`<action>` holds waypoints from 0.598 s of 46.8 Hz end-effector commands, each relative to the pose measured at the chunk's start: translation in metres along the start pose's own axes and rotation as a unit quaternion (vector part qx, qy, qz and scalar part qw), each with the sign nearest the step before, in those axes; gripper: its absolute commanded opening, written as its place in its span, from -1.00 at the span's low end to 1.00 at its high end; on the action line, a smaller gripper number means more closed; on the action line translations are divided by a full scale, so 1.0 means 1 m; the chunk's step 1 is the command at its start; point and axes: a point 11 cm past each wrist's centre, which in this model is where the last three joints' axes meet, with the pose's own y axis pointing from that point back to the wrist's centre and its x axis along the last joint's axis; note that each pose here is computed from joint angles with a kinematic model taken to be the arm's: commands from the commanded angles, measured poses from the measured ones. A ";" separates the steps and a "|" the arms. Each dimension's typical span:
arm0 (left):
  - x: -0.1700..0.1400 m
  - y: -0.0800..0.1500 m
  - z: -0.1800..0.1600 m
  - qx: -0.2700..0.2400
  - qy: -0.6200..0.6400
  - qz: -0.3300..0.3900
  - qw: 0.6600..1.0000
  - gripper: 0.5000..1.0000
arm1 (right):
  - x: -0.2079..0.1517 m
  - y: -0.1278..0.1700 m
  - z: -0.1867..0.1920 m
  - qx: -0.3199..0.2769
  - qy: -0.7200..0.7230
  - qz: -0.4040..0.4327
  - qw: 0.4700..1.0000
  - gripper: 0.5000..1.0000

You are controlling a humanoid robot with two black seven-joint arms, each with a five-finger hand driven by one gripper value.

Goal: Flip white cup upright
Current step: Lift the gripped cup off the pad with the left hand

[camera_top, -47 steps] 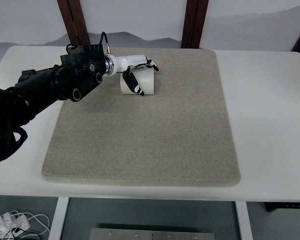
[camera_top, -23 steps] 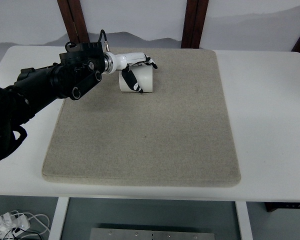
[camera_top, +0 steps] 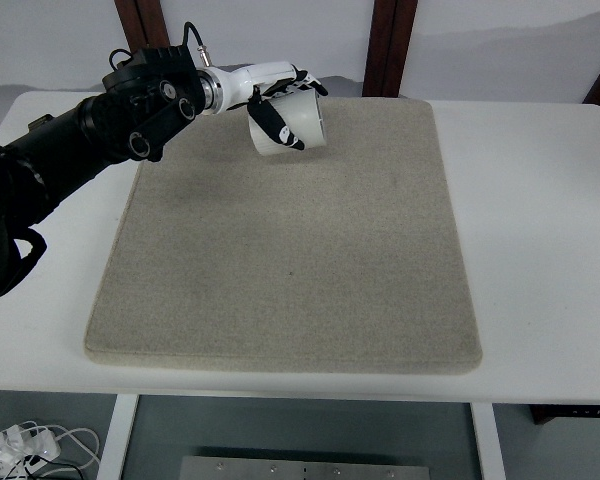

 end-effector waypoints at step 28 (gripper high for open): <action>0.001 0.033 -0.043 -0.131 0.337 -0.005 0.932 -1.00 | 0.000 0.000 0.000 0.001 0.000 0.000 1.000 0.81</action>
